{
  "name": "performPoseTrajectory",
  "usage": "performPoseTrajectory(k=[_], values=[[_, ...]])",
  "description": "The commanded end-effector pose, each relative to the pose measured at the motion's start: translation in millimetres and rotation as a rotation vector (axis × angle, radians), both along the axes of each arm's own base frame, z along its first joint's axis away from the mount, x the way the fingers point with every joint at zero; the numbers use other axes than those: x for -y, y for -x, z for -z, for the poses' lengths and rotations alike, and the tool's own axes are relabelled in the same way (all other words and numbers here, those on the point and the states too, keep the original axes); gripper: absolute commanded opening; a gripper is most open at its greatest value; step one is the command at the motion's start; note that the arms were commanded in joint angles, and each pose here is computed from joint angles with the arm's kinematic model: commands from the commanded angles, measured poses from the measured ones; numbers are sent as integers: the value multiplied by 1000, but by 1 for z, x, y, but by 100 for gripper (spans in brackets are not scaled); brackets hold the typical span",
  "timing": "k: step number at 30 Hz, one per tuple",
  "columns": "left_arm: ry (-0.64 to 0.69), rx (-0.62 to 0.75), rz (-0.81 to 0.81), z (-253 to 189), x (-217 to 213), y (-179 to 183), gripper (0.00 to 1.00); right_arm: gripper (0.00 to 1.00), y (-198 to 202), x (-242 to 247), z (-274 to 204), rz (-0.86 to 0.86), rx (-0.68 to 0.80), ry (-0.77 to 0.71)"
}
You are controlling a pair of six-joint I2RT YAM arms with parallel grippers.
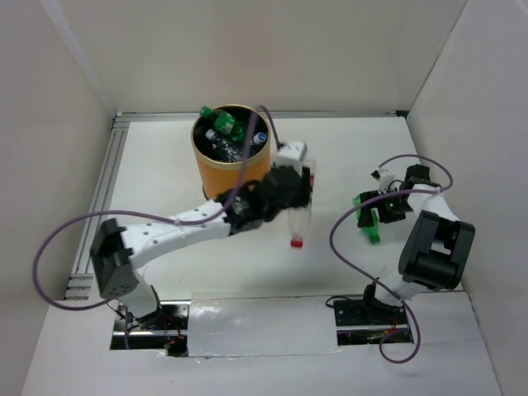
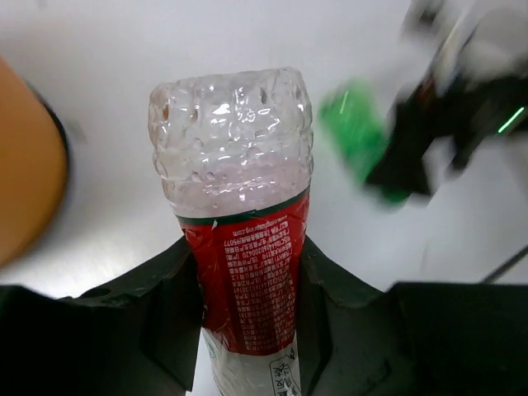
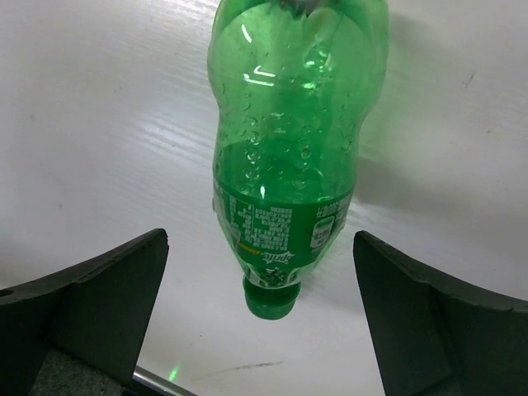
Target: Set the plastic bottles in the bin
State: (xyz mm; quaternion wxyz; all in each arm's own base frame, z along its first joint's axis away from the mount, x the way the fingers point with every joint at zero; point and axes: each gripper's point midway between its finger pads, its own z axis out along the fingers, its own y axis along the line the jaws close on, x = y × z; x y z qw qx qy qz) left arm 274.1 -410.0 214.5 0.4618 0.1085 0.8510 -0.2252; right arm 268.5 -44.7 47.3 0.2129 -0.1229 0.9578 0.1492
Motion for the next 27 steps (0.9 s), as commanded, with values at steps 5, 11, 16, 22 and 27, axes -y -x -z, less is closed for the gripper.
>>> performPoseTrajectory(k=[5,11,16,22,27], values=[[195,596,-309,-238,-107,-86,0,100,-21,6,-1,-7,104,15],[98,709,-684,-243,-193,-148,0,100,-20,2,4,-12,89,-13],[26,672,-828,-221,-246,-181,0,100,-18,1,9,-20,91,-10],[-49,595,-895,-187,-283,-200,0,100,-12,1,20,-17,59,-13],[-159,459,-744,-137,-270,-202,42,100,-11,0,30,-22,26,-6]])
